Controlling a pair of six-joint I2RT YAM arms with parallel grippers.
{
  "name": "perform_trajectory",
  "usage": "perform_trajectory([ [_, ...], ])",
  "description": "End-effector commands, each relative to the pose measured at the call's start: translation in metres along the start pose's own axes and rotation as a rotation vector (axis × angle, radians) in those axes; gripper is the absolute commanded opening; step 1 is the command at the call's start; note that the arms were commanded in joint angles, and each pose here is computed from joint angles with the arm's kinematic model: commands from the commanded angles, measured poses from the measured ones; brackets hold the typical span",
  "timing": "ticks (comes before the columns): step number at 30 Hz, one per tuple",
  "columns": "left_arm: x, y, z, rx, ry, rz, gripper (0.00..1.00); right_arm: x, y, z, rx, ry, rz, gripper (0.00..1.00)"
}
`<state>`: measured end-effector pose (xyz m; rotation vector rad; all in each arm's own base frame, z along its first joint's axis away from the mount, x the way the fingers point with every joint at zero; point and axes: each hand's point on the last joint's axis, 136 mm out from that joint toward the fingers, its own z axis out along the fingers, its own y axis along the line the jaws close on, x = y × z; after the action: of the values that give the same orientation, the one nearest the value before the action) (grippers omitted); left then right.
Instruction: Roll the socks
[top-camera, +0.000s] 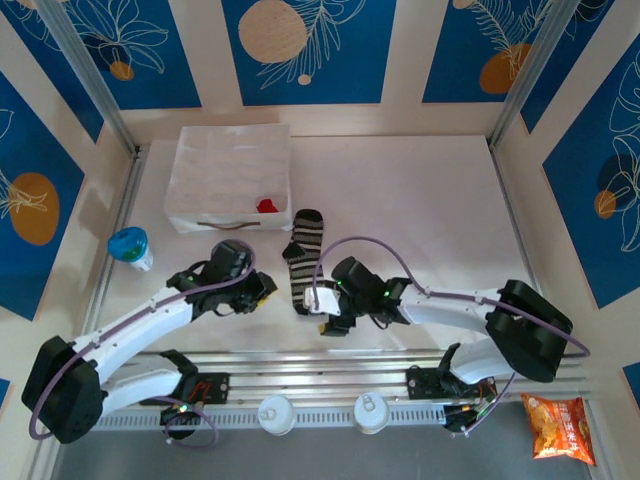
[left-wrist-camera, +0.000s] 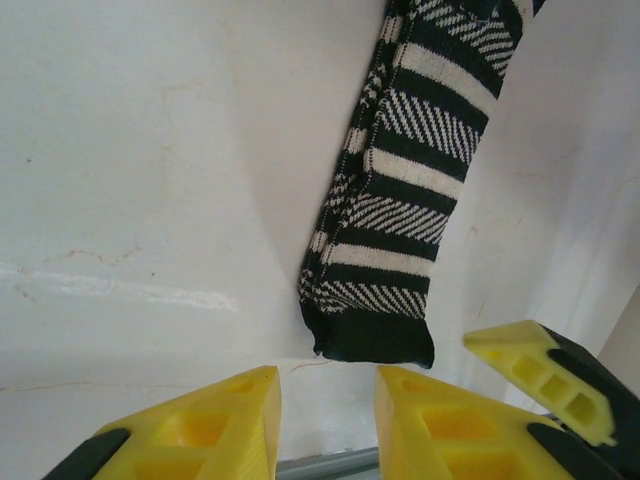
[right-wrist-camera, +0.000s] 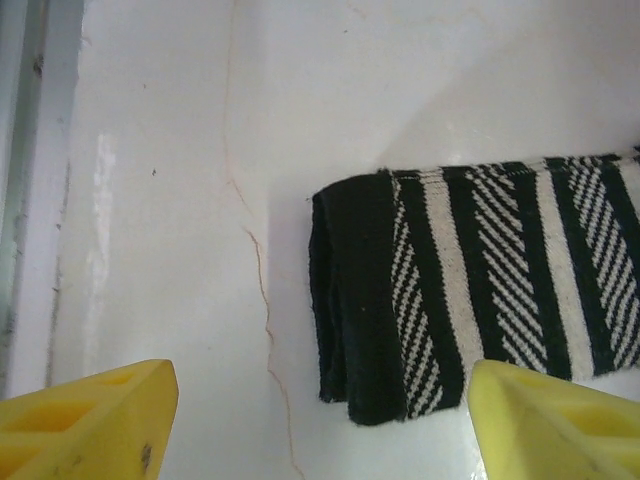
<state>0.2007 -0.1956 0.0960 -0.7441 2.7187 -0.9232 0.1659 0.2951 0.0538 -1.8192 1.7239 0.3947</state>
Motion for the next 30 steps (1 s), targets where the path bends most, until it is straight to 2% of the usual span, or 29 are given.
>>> perform_trajectory([
  [1,0.004,0.004,-0.004,0.017,-0.003,-0.031,0.3,0.008,-0.006,0.015,0.052,0.042,-0.12,0.76],
  [4,0.005,0.01,-0.006,0.01,-0.008,-0.041,0.3,0.009,-0.01,0.025,0.053,0.063,-0.109,0.73],
  [6,0.006,0.012,-0.007,0.012,-0.007,-0.045,0.3,0.011,-0.011,0.032,0.049,0.085,-0.091,0.67],
  [8,0.006,0.011,-0.007,0.016,-0.007,-0.045,0.3,0.014,-0.012,0.038,0.045,0.112,-0.087,0.59],
  [11,0.006,0.007,-0.007,0.034,-0.005,-0.043,0.3,0.017,-0.017,0.046,0.048,0.155,-0.069,0.37],
  [14,0.007,0.004,-0.006,0.053,0.005,-0.049,0.3,0.018,-0.017,0.05,0.02,0.189,-0.047,0.23],
  [19,0.008,0.002,-0.005,0.074,0.012,-0.079,0.32,0.016,-0.019,0.055,-0.003,0.24,0.012,0.1],
  [22,0.008,0.003,-0.003,0.093,0.014,-0.119,0.35,0.005,-0.018,0.054,-0.029,0.227,0.091,0.0],
  [30,0.006,0.012,0.012,0.1,0.013,-0.308,0.44,-0.04,0.005,0.042,-0.284,0.085,0.445,0.0],
])
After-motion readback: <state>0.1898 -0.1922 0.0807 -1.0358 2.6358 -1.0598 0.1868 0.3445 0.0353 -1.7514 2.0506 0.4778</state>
